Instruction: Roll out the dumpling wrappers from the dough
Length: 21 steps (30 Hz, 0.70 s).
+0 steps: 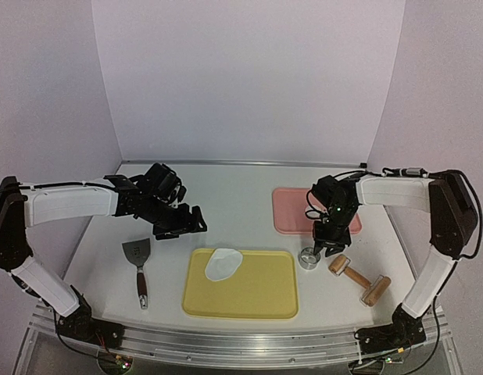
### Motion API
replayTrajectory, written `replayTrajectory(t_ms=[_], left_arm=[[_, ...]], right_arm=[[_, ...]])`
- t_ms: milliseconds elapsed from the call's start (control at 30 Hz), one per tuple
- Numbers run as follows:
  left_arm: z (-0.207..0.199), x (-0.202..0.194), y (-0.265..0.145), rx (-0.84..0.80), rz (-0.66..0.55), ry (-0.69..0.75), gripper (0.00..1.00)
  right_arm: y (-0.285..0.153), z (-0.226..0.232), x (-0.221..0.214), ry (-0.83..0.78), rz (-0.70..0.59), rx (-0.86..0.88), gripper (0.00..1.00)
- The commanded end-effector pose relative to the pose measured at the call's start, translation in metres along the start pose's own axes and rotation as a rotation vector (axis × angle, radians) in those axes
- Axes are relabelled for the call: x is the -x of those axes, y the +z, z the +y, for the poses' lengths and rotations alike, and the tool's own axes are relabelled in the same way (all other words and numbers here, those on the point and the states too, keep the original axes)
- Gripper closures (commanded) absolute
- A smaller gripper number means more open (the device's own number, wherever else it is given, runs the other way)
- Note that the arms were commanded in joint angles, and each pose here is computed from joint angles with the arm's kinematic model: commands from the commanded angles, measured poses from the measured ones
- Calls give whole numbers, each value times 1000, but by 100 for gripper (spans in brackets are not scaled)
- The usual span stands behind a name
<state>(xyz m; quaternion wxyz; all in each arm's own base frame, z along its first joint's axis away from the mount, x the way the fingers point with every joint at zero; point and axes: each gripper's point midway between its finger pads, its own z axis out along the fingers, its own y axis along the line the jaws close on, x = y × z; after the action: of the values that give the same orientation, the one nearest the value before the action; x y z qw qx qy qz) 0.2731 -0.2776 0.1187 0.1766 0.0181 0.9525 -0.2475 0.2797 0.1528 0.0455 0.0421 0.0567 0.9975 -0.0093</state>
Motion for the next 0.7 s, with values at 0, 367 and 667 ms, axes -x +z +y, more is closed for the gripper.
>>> replayTrajectory(t_ms=[0,367,667], left_arm=[[-7,12,-7,-20,-41,-16,8],[-1,6,-12,-7,-38,-32,8],[-1,6,-15,-9,-41,-31,8]], right_arm=[[5,10,11,-32,-13,-10,67],[13,8,10,-56,-3,-37,90],[-9,17,16,-92,-52,16,100]])
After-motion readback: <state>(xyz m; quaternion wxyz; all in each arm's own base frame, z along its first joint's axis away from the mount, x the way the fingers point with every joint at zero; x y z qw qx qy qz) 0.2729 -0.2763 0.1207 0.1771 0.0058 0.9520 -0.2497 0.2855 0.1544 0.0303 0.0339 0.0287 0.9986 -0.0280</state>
